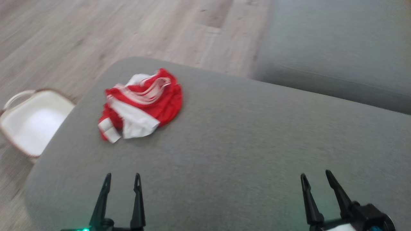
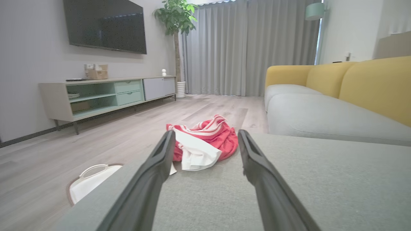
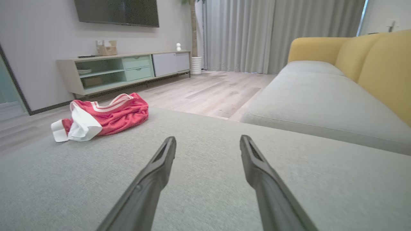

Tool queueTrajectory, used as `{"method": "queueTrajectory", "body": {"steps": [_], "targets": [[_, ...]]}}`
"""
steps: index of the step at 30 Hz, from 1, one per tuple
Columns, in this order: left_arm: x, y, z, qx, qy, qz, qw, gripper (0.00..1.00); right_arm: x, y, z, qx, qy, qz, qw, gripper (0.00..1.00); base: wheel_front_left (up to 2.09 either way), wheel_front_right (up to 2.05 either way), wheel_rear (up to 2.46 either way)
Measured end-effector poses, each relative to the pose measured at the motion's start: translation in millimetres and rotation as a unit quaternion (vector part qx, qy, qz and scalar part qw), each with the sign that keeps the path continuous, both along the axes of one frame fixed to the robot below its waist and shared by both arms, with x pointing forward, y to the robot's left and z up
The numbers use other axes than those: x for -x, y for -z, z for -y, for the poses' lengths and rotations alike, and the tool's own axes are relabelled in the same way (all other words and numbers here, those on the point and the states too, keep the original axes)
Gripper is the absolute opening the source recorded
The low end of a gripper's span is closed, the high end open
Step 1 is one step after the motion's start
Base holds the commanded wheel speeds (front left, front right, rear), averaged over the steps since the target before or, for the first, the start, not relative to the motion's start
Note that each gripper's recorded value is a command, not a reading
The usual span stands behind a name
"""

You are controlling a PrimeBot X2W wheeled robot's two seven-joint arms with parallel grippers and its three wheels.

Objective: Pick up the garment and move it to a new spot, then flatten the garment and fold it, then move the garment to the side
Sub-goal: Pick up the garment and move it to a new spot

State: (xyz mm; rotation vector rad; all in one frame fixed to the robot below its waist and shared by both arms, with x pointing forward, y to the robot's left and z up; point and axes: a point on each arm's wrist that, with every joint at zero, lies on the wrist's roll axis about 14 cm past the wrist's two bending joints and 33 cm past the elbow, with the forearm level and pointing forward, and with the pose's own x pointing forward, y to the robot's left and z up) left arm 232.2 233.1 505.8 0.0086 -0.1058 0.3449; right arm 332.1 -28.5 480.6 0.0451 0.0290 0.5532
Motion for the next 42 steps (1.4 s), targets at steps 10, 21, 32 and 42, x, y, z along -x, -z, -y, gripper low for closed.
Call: {"method": "queueTrajectory", "body": {"steps": [10, 21, 32, 42], "targets": [[15.1, 2.4, -24.2, -0.005, -0.063, -0.016, 0.998, 1.0, -16.9, 5.6, -36.3, -0.002, -0.05, -0.008, 0.999, 1.0, 0.0, 0.0, 0.0], [-40.8, -67.6, -45.0, -0.092, -0.04, 0.058, 0.993, 1.0, -29.1, 32.0, -29.2, 0.025, -0.059, -0.031, 0.997, 1.0, 0.0, 0.0, 0.0], [-228.9, -151.5, -40.3, -0.199, 0.082, 0.118, 0.969, 1.0, -105.1, 73.5, -4.0, 0.067, -0.068, -0.023, 0.995, 1.0, 0.0, 0.0, 0.0], [-316.6, 26.3, -49.5, -0.053, 0.11, -0.191, 0.974, 1.0, -133.2, 101.0, 26.9, 0.087, -0.051, -0.026, 0.995, 1.0, 0.0, 0.0, 0.0]]}}
